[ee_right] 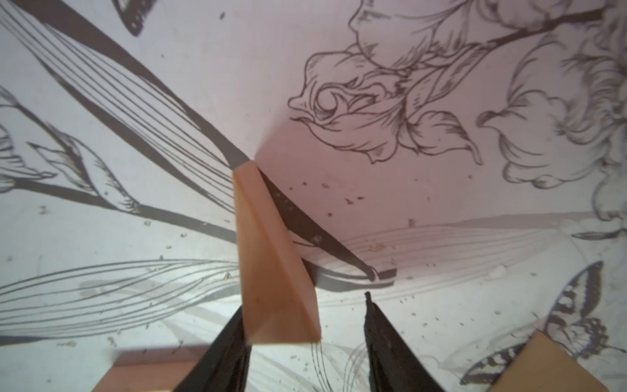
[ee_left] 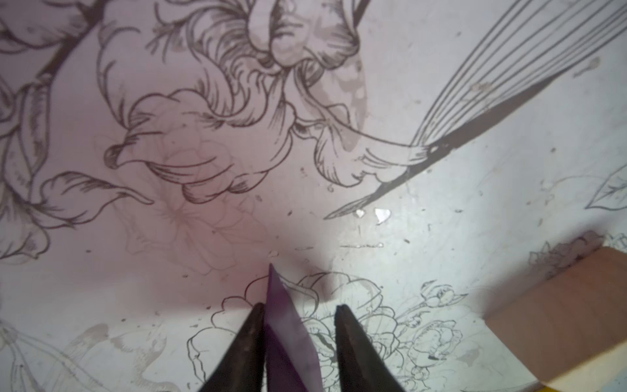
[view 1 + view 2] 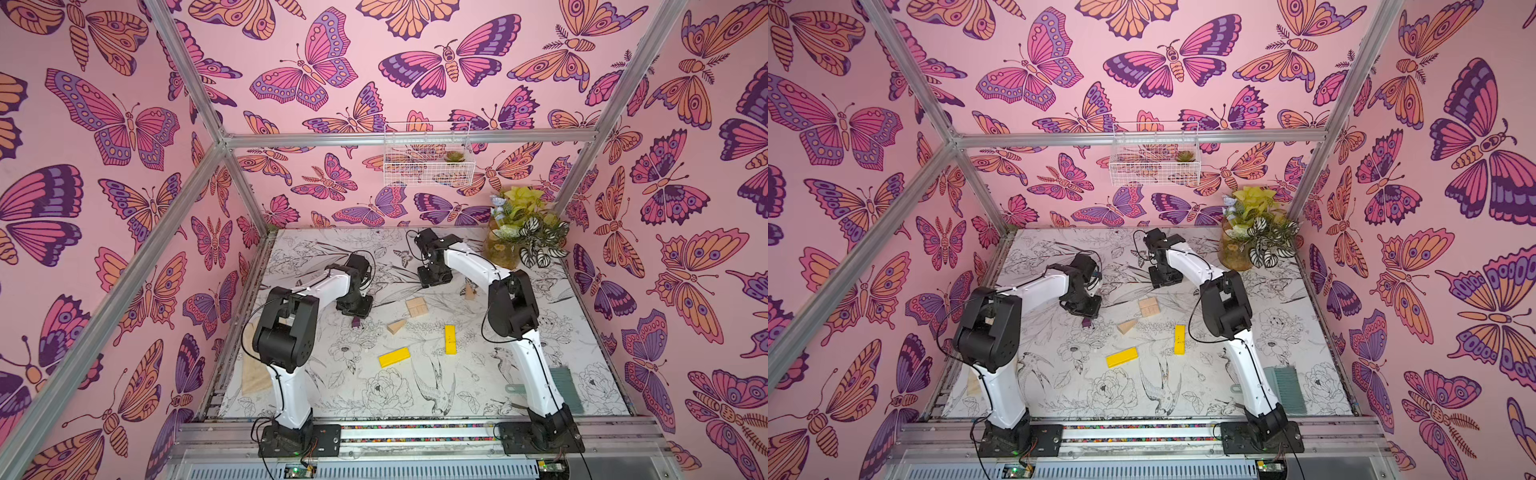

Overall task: Assemble a small pinwheel with building blocks
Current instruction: Pick up the building block from the center of the board, then place the building block at the center of the board.

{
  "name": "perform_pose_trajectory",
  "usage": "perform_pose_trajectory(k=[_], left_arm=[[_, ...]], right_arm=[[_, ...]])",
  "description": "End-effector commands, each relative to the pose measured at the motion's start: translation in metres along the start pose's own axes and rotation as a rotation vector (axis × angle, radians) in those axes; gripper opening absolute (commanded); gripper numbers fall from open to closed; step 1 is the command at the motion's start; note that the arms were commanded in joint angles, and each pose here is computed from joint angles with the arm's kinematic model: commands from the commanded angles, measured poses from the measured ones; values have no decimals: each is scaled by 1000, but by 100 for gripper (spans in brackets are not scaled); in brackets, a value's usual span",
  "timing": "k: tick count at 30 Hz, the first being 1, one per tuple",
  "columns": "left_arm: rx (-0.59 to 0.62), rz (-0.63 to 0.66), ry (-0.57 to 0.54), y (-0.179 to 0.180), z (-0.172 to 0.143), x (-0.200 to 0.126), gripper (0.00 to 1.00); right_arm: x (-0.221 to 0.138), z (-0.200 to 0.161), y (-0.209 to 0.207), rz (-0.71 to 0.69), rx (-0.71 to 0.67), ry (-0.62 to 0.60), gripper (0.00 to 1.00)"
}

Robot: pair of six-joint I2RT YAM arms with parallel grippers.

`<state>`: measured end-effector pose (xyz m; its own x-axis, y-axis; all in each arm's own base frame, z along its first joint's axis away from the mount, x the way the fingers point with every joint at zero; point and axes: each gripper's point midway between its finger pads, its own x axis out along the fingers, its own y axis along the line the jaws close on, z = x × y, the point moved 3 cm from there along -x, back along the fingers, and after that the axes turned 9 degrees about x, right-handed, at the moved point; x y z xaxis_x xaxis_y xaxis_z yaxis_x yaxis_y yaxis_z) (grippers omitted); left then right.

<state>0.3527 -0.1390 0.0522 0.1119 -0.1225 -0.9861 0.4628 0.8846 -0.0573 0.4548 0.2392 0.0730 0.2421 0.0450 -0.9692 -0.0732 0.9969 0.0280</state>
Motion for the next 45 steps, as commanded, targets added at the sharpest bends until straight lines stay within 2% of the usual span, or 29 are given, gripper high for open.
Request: perform_pose_trajectory(k=[1, 9, 13, 19, 25, 32, 34, 36, 37, 45], left_arm=[[69, 42, 44, 1, 1, 3, 27], [307, 106, 57, -8, 27, 12, 0], [474, 142, 61, -21, 43, 19, 0], [696, 154, 39, -49, 72, 30, 0], [788, 86, 0, -69, 89, 38, 0], [783, 39, -20, -75, 95, 44, 0], [771, 30, -22, -77, 96, 45, 7], [764, 24, -30, -77, 98, 44, 20], [761, 21, -34, -78, 99, 43, 24], [694, 14, -110, -73, 116, 24, 44]], right_arm=[[-51, 17, -8, 51, 44, -109, 57], [-98, 6, -39, 68, 83, -196, 57], [-110, -9, -51, 68, 94, -210, 57], [-110, -36, -61, 70, 106, -195, 56], [-101, -59, -68, 60, 108, -161, 56], [-99, -65, -71, 57, 107, -149, 56], [-99, -64, -70, 58, 105, -150, 56], [-100, -64, -70, 57, 100, -150, 56], [-101, -63, -70, 58, 98, -152, 56], [-103, -62, -65, 83, 67, -150, 57]])
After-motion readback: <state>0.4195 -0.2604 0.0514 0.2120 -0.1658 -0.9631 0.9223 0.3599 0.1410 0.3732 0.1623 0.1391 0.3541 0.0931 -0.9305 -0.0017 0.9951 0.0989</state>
